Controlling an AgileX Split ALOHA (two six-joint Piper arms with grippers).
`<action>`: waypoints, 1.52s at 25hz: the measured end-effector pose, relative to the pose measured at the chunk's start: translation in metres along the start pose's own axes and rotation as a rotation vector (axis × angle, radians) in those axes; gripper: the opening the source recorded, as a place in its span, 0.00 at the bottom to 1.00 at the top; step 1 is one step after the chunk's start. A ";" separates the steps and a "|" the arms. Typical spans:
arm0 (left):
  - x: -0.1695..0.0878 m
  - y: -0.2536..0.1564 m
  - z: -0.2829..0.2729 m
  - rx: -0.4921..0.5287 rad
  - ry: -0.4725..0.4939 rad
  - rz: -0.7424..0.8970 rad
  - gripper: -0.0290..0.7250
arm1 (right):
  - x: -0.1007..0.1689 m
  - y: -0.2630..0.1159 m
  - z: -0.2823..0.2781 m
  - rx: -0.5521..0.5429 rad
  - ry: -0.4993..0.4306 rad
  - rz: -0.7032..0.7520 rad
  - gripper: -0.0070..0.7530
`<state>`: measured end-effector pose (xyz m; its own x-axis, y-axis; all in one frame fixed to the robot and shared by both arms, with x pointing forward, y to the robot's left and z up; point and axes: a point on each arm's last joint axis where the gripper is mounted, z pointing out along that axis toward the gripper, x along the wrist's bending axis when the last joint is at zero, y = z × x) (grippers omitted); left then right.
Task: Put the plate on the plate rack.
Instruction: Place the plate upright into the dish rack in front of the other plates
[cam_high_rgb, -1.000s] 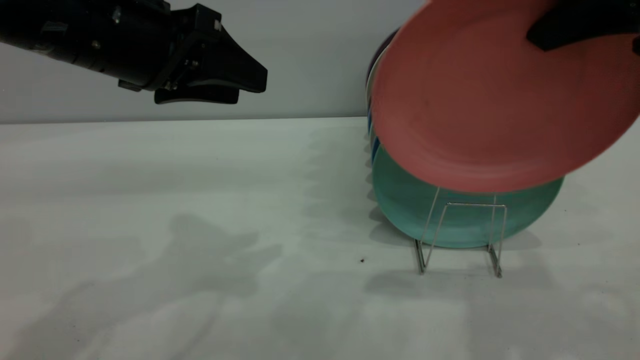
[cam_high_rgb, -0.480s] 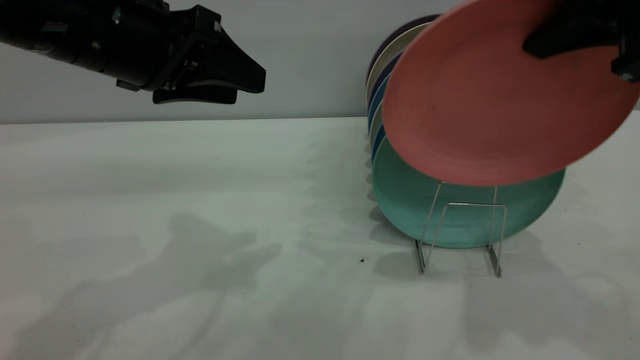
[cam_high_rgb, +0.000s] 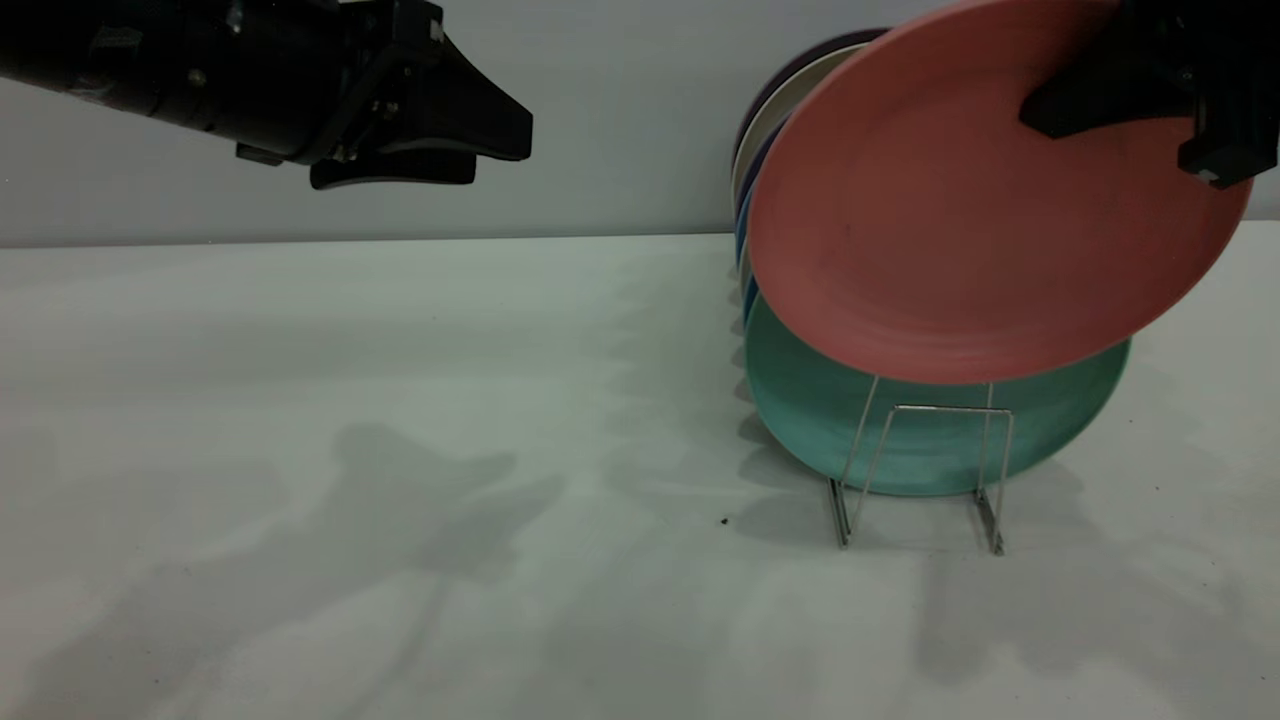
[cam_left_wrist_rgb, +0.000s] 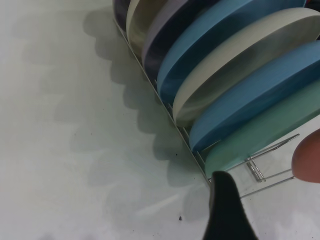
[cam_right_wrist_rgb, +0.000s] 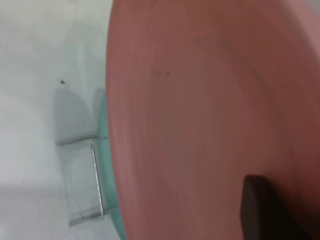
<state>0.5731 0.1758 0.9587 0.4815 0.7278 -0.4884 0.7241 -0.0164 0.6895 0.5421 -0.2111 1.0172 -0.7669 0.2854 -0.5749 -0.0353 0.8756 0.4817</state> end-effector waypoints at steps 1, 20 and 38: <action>0.000 0.000 0.000 0.000 0.000 0.000 0.68 | 0.000 0.000 0.001 0.001 0.003 0.002 0.18; 0.000 0.000 0.000 -0.001 0.002 0.011 0.68 | 0.011 -0.015 0.034 0.042 0.090 0.051 0.18; 0.000 0.000 0.000 -0.002 0.003 0.019 0.68 | 0.022 -0.023 0.059 0.041 0.144 0.068 0.18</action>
<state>0.5733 0.1760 0.9587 0.4935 0.7292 -0.4740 0.7142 -0.0287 0.6994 0.5637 -0.2015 0.9541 -0.8505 0.2884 -0.4399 0.0439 0.8723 0.4869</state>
